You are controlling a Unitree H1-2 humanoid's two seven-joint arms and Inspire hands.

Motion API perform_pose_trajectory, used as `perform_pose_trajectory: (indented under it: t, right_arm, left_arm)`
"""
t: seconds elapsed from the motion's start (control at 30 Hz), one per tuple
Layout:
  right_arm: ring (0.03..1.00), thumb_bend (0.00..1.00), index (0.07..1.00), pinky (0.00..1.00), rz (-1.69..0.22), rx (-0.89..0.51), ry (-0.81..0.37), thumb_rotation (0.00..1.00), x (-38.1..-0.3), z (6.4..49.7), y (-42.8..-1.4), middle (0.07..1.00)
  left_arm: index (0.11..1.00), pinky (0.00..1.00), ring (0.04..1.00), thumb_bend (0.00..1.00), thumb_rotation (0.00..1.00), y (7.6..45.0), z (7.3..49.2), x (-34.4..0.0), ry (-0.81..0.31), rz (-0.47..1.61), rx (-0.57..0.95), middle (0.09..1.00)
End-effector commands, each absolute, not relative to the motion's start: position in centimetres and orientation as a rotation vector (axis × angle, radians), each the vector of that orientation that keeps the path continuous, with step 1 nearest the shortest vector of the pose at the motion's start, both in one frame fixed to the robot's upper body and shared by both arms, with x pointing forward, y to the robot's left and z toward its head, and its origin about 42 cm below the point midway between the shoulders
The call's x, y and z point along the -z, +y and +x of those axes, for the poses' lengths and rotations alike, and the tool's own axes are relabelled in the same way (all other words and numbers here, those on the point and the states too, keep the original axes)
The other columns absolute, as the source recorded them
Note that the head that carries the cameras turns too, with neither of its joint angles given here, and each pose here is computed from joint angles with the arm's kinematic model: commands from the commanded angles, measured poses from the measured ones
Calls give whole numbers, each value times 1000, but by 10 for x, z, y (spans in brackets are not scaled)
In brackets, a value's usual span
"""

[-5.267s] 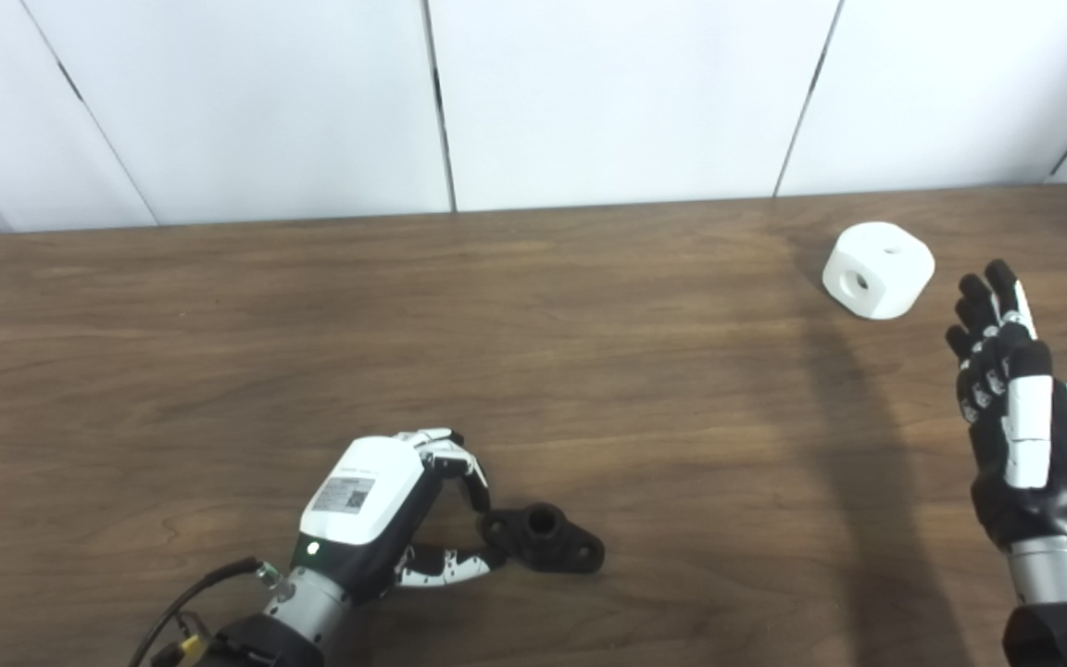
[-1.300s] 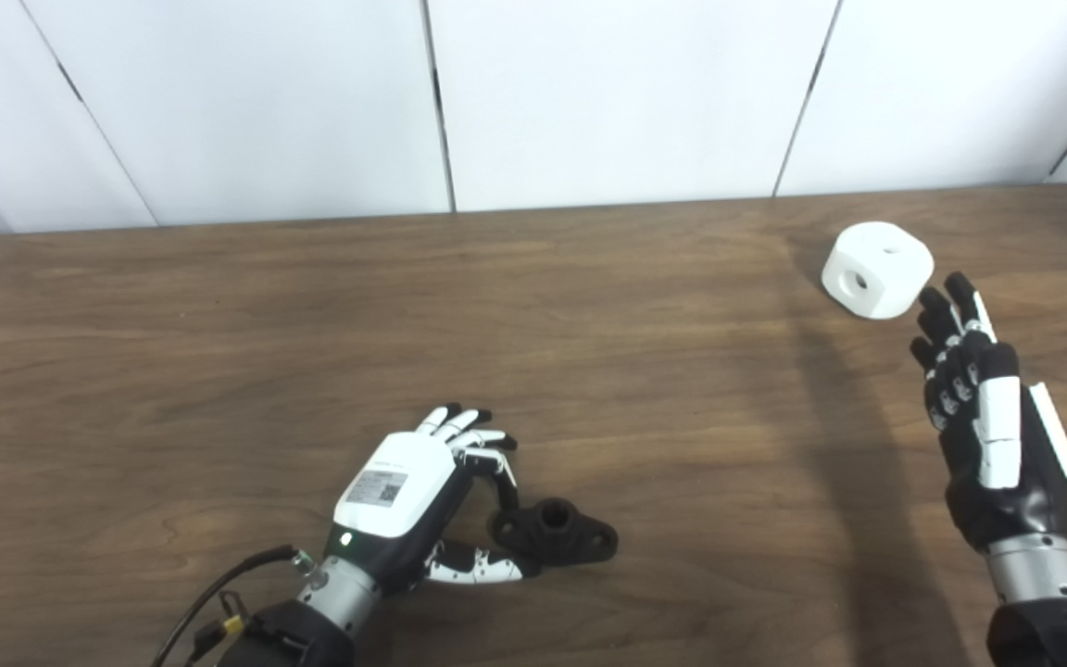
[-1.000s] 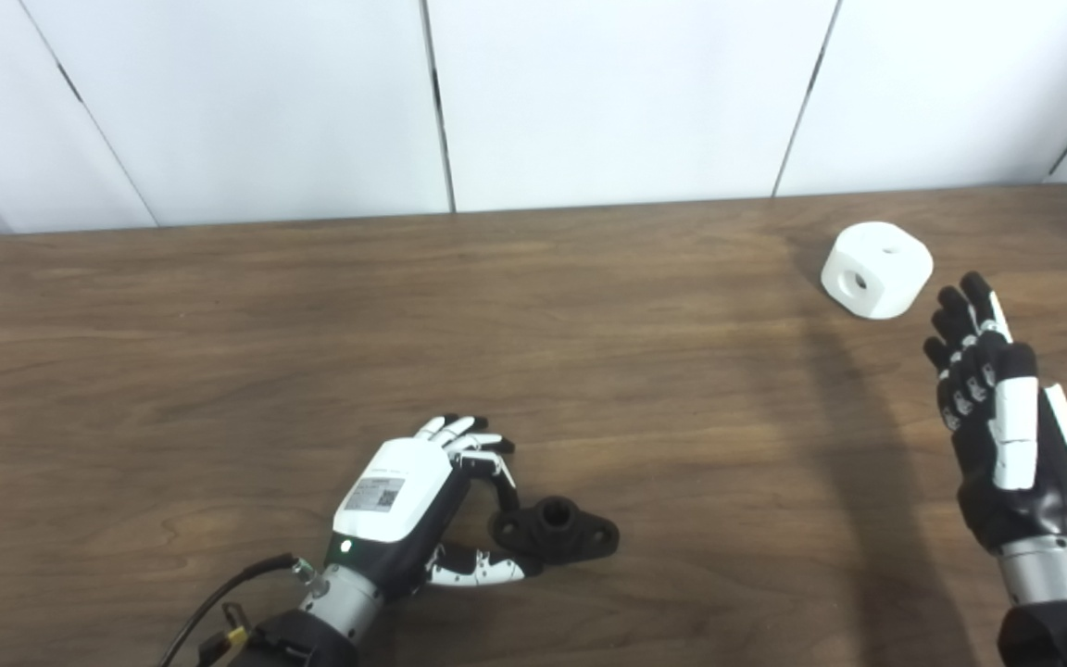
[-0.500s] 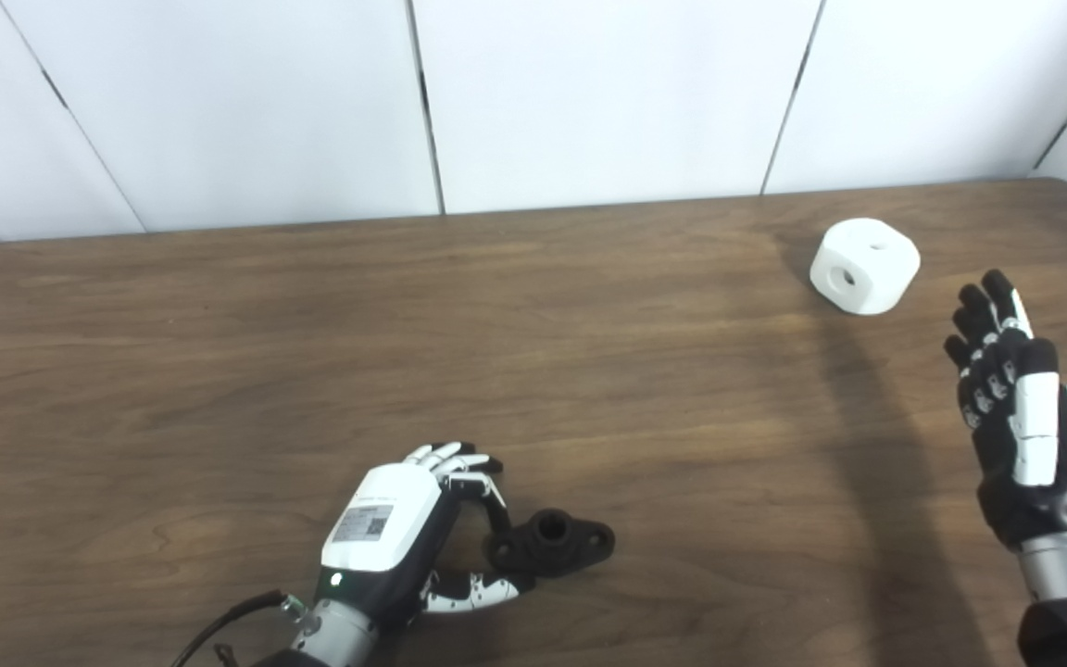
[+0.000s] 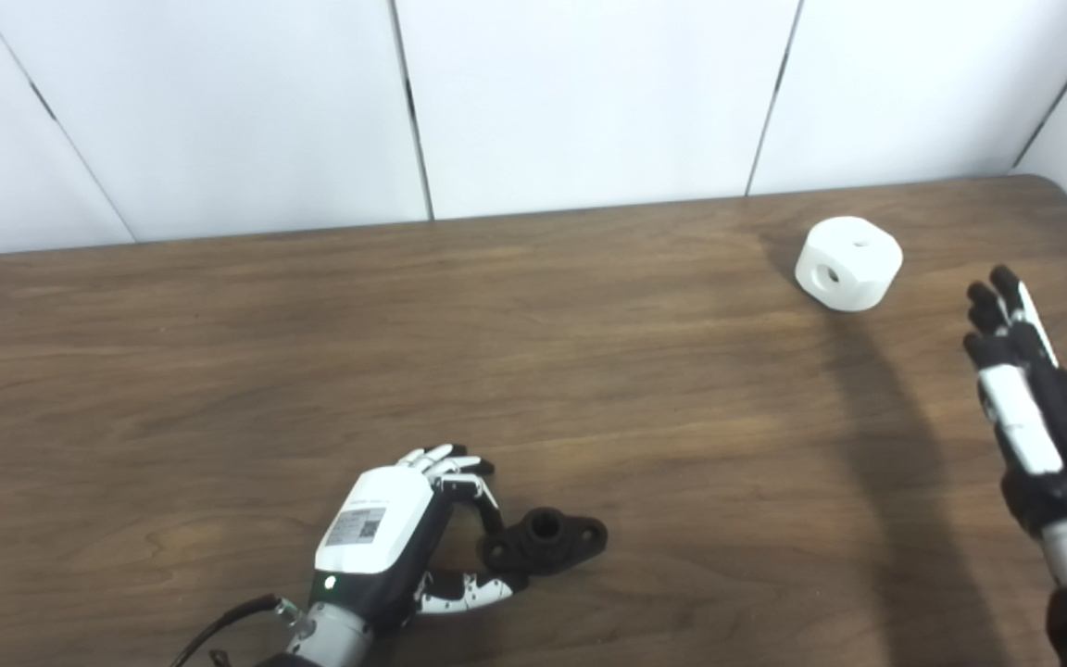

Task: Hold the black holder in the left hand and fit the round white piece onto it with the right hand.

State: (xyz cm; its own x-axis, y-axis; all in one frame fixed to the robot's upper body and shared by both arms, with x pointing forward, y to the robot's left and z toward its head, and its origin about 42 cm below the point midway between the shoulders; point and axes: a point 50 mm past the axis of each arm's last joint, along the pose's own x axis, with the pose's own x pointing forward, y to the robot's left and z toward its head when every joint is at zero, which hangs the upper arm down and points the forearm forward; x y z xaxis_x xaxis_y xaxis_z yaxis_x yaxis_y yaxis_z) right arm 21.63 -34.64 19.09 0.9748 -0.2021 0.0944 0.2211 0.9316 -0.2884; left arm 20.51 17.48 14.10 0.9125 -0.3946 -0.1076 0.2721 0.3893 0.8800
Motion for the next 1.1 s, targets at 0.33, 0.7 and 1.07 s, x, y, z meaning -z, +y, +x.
perform_pose_trajectory:
  t: [0.33, 0.7, 1.07]
  right_arm:
    - [976, 821, 980, 996, -583, 203, -51, 264, -181, 264, -339, 976]
    - [953, 858, 959, 920, -705, 261, -38, 344, -188, 299, -334, 958]
    - [1000, 844, 956, 980, -784, 350, -85, 338, -208, 309, -321, 984]
  left_arm:
    - [485, 886, 890, 520, 43, 189, 193, -112, -17, 1121, 482, 800]
    - [485, 900, 888, 519, 42, 204, 187, -100, -21, 1118, 474, 795]
    - [484, 900, 886, 519, 42, 208, 191, -91, -14, 1133, 473, 791]
